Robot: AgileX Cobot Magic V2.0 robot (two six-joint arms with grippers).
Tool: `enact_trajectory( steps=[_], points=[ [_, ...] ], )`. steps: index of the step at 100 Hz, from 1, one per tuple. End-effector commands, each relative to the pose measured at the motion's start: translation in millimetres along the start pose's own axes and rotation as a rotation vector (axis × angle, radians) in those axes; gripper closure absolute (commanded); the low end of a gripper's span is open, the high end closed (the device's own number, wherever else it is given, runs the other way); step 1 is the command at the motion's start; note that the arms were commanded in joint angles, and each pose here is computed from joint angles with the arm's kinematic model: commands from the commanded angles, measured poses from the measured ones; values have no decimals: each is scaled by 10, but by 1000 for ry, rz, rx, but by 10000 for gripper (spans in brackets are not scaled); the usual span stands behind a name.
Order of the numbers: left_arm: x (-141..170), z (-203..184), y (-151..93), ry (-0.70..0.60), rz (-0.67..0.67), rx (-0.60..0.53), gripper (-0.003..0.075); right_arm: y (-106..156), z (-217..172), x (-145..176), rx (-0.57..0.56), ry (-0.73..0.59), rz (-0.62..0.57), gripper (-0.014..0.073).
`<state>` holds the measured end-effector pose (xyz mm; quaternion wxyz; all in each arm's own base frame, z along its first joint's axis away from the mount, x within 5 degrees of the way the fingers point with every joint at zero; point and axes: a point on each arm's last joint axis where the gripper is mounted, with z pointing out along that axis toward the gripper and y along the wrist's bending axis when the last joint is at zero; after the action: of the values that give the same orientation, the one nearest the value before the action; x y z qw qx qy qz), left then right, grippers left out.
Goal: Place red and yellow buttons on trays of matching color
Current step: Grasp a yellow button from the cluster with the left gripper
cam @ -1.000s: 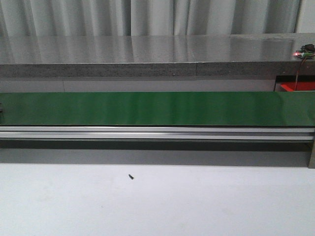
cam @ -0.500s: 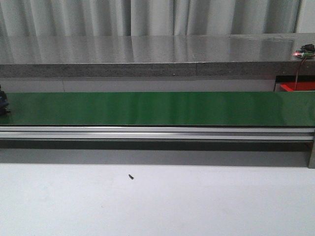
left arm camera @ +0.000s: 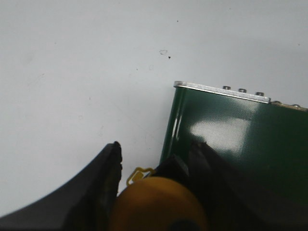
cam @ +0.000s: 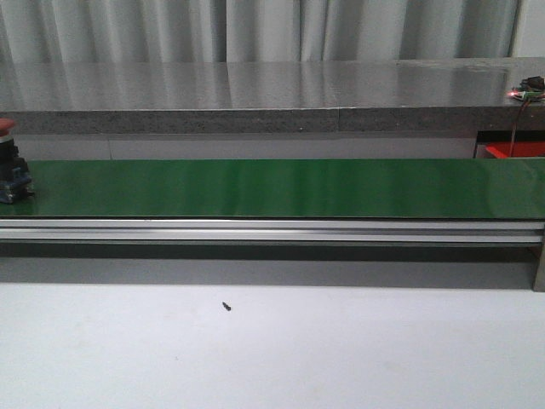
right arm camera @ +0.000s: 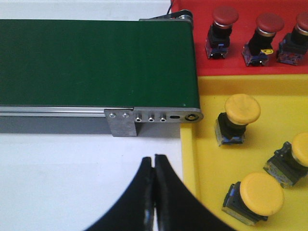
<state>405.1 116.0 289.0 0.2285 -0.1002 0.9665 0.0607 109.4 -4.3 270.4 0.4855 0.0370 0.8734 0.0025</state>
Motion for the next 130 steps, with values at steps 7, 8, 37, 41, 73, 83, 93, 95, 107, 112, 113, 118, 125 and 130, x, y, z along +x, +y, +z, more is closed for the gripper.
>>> enact_trajectory(
  steps=[7, 8, 37, 41, 73, 83, 93, 95, 107, 112, 113, 118, 125, 130],
  points=[
    [-103, -368, -79, -114, 12, 10, 458, 4, -46, -134, -2, -94, 2, 662],
    [-101, -368, -90, -111, 13, 13, 458, 4, -46, -134, -2, -94, 2, 662],
    [-118, -314, -136, -118, 15, 27, 458, 4, -46, -134, -2, -94, 2, 662],
    [-114, -285, -155, -111, 19, 29, 458, 4, -46, -134, -2, -94, 2, 662],
    [-109, -206, -172, -92, 10, 44, 457, 4, -46, -134, -2, -94, 2, 662],
    [-109, -203, -183, -93, 2, 56, 456, 4, -46, -134, -2, -94, 2, 662],
    [-107, -203, -183, -92, 11, 56, 456, 4, -46, -134, -2, -94, 2, 662],
    [-105, -203, -183, -90, 13, 56, 456, 4, -46, -134, -2, -94, 2, 662],
    [-100, -201, -183, -85, 27, 56, 456, 4, -46, -134, -2, -94, 2, 662],
    [-100, -201, -183, -85, 27, 56, 456, 4, -46, -134, -2, -94, 2, 662],
    [-100, -201, -183, -85, 27, 56, 456, 4, -46, -134, -2, -94, 2, 662],
    [-99, -202, -194, -84, 20, 67, 456, 4, -46, -134, -2, -94, 2, 662],
    [-100, -202, -196, -85, 20, 70, 456, 4, -46, -134, -2, -94, 2, 662],
    [-96, -202, -196, -81, 25, 70, 456, 4, -46, -134, -2, -94, 2, 662]
  ],
)
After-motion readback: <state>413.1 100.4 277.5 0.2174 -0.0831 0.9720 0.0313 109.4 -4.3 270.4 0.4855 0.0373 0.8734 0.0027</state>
